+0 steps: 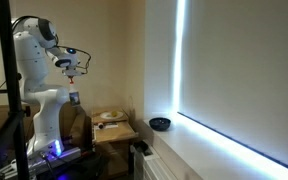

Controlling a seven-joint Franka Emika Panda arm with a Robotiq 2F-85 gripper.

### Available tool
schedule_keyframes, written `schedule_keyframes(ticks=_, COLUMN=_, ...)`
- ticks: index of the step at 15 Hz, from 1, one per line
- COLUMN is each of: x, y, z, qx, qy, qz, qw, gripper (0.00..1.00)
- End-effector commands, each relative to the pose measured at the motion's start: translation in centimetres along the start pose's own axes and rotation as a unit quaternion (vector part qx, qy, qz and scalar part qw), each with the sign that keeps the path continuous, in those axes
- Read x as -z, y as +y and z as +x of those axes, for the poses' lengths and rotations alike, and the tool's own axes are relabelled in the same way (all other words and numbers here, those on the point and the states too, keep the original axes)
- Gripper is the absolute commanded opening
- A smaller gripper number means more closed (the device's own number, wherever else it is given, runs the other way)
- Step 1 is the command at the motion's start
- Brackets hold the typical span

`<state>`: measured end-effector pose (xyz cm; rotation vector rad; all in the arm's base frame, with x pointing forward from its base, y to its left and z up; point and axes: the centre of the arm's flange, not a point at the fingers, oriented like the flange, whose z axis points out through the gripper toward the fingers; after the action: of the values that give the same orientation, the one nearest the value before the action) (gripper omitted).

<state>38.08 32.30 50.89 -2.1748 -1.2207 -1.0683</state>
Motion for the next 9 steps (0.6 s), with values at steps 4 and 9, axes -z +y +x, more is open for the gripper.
schedule_keyframes(ticks=4, x=-3.5, y=1.4, z=-1.3, qx=0.002, qy=-0.002, qz=-0.007, qw=1.0, gripper=0.06)
schedule_keyframes(ticks=9, x=-7.5, y=3.5, z=-4.1, qx=-0.011, qy=0.008, qz=-0.039, qw=0.9991, gripper=0.06)
